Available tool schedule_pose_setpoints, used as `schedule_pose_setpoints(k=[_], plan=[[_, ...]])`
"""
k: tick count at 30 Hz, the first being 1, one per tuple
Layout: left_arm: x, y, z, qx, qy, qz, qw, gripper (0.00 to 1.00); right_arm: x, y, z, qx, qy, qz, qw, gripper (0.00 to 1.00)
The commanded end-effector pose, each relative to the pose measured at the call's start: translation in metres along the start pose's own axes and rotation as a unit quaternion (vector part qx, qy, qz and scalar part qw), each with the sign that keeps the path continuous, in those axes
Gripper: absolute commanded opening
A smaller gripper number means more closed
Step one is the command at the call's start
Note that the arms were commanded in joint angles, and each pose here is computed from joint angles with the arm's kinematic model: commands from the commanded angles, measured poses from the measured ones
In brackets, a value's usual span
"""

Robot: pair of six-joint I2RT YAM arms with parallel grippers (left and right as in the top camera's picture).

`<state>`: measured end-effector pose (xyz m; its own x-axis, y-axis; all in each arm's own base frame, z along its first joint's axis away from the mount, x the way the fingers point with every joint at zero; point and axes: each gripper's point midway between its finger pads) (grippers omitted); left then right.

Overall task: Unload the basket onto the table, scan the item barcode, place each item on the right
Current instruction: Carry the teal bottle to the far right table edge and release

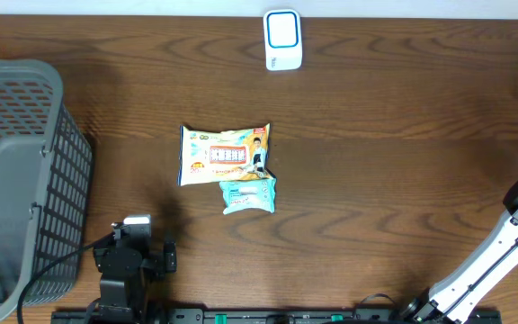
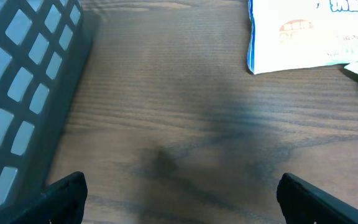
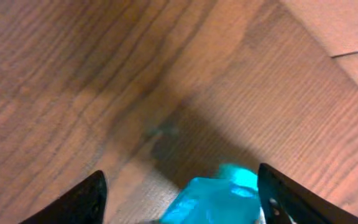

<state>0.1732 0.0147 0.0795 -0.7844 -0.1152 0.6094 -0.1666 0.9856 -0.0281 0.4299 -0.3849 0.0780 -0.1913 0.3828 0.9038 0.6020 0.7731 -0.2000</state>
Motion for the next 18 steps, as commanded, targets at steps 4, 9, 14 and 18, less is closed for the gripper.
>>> schedule_pose_setpoints(k=[4,9,14,18], plan=[[-0.001,0.002,0.004,-0.004,0.006,-0.006,1.000,0.98,-0.008,0.010,0.005,-0.003,0.009,-0.018,1.000,0.77],[-0.001,0.002,0.004,-0.004,0.006,-0.006,1.000,0.98,-0.005,0.017,0.008,-0.009,0.016,-0.038,0.999,0.99],[-0.001,0.002,0.004,-0.004,0.006,-0.006,1.000,0.98,0.037,0.081,-0.007,-0.003,-0.019,-0.217,0.976,0.99],[-0.001,0.002,0.004,-0.004,0.006,-0.006,1.000,0.98,0.113,0.140,-0.021,0.019,-0.062,-0.394,0.917,0.99]])
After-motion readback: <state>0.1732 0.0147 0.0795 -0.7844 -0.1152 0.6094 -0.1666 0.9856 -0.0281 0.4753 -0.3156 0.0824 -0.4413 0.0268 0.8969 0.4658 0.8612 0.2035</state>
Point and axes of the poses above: each gripper's point midway between its finger pads, its own x axis back along the fingers, its own y axis along the line the jaws close on, z = x × y, and after that the axes turned 11 degrees about x, right-handed
